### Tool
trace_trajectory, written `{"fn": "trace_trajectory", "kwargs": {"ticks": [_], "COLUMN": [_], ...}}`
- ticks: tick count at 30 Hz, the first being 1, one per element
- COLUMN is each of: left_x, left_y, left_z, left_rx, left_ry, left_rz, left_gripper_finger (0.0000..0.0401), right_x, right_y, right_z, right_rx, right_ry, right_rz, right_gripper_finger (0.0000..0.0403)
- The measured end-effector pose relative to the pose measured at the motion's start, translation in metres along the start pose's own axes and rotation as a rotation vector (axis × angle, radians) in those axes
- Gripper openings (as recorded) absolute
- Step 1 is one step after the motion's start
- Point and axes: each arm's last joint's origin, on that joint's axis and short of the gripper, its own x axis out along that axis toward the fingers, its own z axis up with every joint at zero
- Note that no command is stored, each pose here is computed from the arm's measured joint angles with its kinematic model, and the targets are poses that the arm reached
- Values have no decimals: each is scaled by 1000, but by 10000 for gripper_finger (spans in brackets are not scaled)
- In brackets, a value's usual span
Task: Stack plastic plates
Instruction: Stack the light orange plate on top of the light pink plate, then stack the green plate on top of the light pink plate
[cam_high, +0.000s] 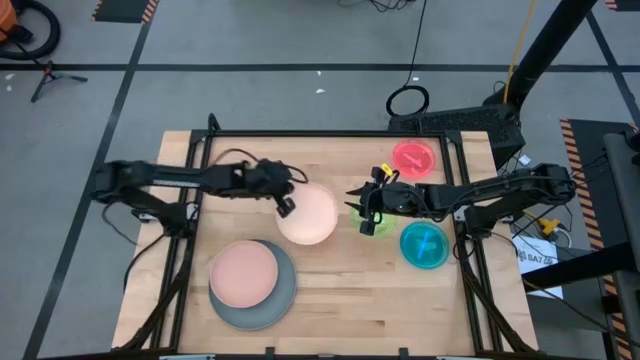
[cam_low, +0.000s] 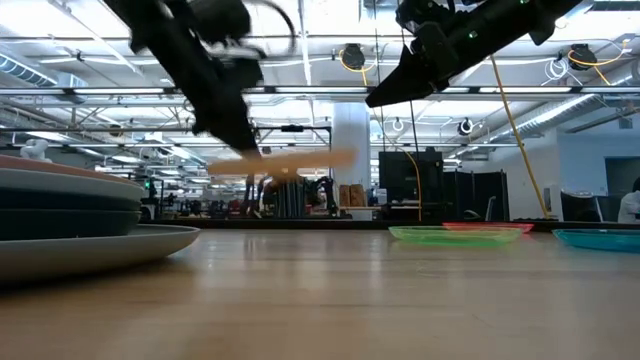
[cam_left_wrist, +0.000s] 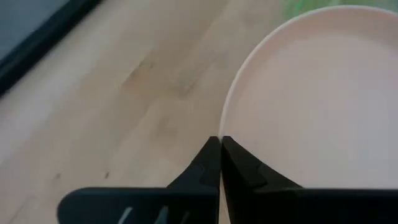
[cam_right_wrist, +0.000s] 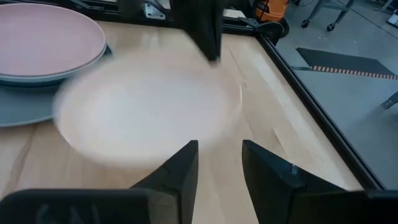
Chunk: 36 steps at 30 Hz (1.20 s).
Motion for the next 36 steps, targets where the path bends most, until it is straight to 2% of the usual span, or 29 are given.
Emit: {"fn": "trace_trajectory", "kwargs": {"ticks": [3, 6, 10, 14, 16, 19, 30, 36], "left_x": [-38, -73, -106, -127, -131, -133, -126, -123], "left_y": [1, 1, 2, 4, 1, -6, -35, -44], "left_z": [2, -8, -36, -65, -73, -79, -94, -99], "left_rx": [-30, -46, -68, -69, -74, -69, -20, 8], "left_ry": [-42, 2, 173, 378, 435, 441, 526, 505], "left_rz": [-75, -159, -165, -105, -76, -40, -21, 20], "left_gripper_finger": [2, 2, 2, 2, 1, 2, 39, 45], "right_x": [0, 0, 0, 0, 0, 0, 0, 0], "right_y": [0, 0, 0, 0, 0, 0, 0, 0], "right_z": [0, 0, 0, 1, 1, 1, 1, 1], "right_rx": [-1, 0, 2, 3, 4, 19, 30, 91], "right_ry": [3, 3, -1, -5, -8, -11, -10, -10], "right_rz": [0, 0, -1, -2, -2, -2, -2, -2], "right_gripper_finger": [116, 116, 116, 116, 116, 116, 116, 116]}}
